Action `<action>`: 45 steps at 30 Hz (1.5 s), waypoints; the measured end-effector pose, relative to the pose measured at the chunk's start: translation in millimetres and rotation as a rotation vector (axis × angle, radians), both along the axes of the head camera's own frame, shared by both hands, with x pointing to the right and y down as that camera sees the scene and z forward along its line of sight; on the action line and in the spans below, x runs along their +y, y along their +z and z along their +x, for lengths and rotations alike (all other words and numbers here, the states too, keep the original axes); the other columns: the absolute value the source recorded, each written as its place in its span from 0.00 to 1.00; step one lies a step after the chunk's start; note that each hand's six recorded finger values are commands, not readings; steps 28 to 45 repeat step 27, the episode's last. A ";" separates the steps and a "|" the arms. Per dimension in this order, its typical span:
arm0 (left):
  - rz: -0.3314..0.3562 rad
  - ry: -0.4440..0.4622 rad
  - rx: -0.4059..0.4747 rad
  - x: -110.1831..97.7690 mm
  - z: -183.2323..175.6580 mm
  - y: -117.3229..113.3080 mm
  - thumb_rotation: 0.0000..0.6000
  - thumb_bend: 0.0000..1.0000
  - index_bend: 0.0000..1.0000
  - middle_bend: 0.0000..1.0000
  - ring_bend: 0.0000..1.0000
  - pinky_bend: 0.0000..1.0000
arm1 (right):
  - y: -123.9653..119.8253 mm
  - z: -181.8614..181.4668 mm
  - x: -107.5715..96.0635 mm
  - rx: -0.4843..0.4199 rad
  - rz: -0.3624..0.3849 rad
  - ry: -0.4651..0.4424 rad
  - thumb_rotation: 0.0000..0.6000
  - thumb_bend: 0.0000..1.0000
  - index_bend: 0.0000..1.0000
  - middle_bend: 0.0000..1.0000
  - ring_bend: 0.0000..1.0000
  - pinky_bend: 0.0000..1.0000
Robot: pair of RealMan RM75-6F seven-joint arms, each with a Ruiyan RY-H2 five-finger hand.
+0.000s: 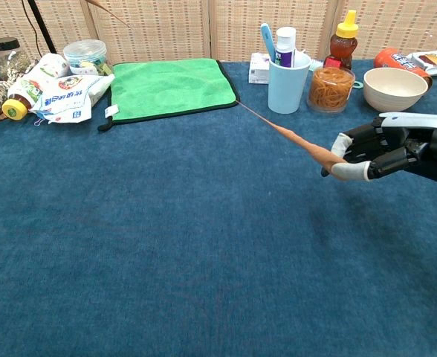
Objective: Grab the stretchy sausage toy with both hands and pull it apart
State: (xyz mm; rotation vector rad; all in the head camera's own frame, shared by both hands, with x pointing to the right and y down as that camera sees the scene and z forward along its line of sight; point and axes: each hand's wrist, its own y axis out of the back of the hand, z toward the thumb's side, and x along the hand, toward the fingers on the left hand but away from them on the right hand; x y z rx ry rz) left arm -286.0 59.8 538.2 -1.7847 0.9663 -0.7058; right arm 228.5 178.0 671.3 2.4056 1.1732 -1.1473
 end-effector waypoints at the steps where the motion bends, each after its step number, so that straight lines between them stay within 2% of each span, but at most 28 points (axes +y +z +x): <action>1: 0.004 -0.005 -0.002 -1.3 -1.8 -1.0 1.00 0.39 0.80 0.29 0.12 0.00 | 0.2 0.4 0.0 0.000 -0.001 0.002 1.00 0.59 0.79 0.42 0.22 0.08; 8: 0.032 -0.045 -0.024 -10.5 -19.9 -8.7 1.00 0.39 0.80 0.29 0.12 0.00 | 4.4 5.6 0.9 0.008 -0.012 0.016 1.00 0.59 0.79 0.42 0.22 0.08; 27: 0.055 -0.120 -0.099 -26.5 -63.9 -14.0 1.00 0.39 0.80 0.29 0.12 0.00 | 10.7 17.5 1.1 0.029 -0.022 0.045 1.00 0.60 0.78 0.42 0.22 0.08; 45: 0.055 -0.120 -0.099 -26.5 -63.9 -14.0 1.00 0.39 0.80 0.29 0.12 0.00 | 10.7 17.5 1.1 0.029 -0.022 0.045 1.00 0.60 0.78 0.42 0.22 0.08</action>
